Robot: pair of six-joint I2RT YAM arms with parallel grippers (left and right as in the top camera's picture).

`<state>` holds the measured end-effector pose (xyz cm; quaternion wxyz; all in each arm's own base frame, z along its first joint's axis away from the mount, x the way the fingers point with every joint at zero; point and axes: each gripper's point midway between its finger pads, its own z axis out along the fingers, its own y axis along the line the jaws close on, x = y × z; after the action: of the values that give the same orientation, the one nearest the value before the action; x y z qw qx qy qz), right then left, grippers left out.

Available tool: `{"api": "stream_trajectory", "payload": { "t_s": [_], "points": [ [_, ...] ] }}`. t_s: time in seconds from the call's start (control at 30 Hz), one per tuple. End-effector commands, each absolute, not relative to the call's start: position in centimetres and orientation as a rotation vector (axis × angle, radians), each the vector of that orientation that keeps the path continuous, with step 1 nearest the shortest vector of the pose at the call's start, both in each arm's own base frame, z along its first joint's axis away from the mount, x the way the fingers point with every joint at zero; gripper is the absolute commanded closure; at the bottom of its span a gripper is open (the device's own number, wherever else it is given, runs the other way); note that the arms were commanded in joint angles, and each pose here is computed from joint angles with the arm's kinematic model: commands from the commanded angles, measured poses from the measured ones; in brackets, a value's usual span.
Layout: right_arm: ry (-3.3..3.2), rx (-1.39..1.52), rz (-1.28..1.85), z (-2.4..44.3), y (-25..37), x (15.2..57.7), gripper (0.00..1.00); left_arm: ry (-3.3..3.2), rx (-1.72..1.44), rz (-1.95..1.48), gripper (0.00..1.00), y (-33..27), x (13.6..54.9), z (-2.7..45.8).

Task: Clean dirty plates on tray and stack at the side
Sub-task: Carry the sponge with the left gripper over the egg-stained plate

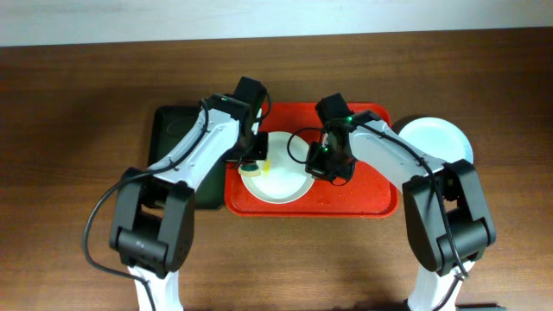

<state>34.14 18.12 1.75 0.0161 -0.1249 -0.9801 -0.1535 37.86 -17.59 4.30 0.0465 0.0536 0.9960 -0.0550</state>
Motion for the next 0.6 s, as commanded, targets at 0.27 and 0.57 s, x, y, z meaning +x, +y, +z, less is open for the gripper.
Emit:
{"api": "stream_trajectory", "payload": {
  "t_s": [0.27, 0.57],
  "points": [
    [-3.059, -0.348, -0.417, 0.8, 18.9, 33.3, 0.96, 3.094, 0.193, -0.05, 1.0, -19.3, 37.6, -1.9],
    [-3.041, -0.344, -0.438, -1.3, 18.7, 31.9, 0.96, 3.162, 0.536, -0.594, 1.0, -24.5, 34.2, -3.1]
  ]
}}
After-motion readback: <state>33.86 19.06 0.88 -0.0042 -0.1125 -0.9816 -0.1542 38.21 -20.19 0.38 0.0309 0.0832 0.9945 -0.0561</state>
